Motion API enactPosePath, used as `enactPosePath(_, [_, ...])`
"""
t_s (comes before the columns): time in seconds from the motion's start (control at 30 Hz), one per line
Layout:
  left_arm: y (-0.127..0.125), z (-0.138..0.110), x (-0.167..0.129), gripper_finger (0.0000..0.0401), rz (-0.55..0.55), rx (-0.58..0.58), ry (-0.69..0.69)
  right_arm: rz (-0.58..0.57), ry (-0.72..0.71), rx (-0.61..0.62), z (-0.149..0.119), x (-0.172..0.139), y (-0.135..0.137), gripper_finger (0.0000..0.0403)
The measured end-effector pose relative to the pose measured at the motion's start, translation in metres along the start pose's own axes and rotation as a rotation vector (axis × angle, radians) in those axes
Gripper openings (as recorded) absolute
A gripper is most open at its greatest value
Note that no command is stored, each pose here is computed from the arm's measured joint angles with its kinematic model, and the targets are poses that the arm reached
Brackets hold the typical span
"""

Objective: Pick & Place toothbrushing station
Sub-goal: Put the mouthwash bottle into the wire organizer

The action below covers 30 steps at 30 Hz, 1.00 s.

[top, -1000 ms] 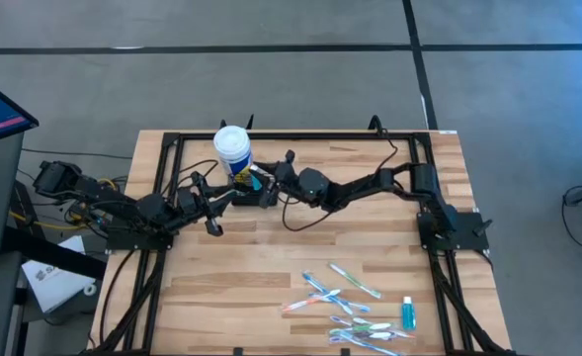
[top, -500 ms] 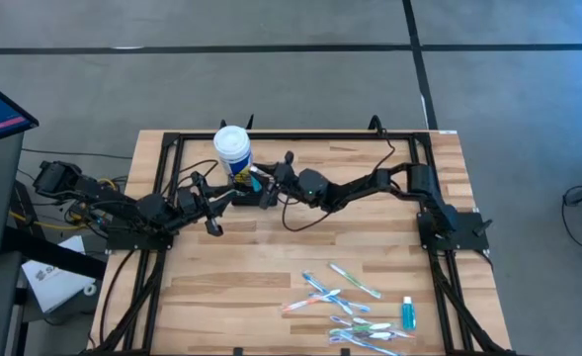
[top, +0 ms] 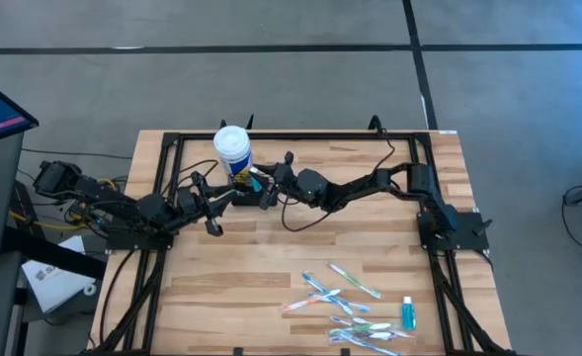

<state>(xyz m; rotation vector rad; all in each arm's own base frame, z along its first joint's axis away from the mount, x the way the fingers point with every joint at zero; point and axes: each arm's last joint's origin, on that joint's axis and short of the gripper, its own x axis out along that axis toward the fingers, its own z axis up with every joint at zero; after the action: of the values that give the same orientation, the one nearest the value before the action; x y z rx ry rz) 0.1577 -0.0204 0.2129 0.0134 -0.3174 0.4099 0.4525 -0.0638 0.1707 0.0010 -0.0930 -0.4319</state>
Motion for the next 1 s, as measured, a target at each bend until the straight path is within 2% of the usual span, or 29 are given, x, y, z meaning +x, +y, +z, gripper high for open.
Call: enactPosePath(1.0, [0.0, 0.0, 0.0, 0.0081, 0.0, 0.0, 0.0, 0.001, 0.025, -0.037, -0.0028, -0.0001, 0.0004, 0.008])
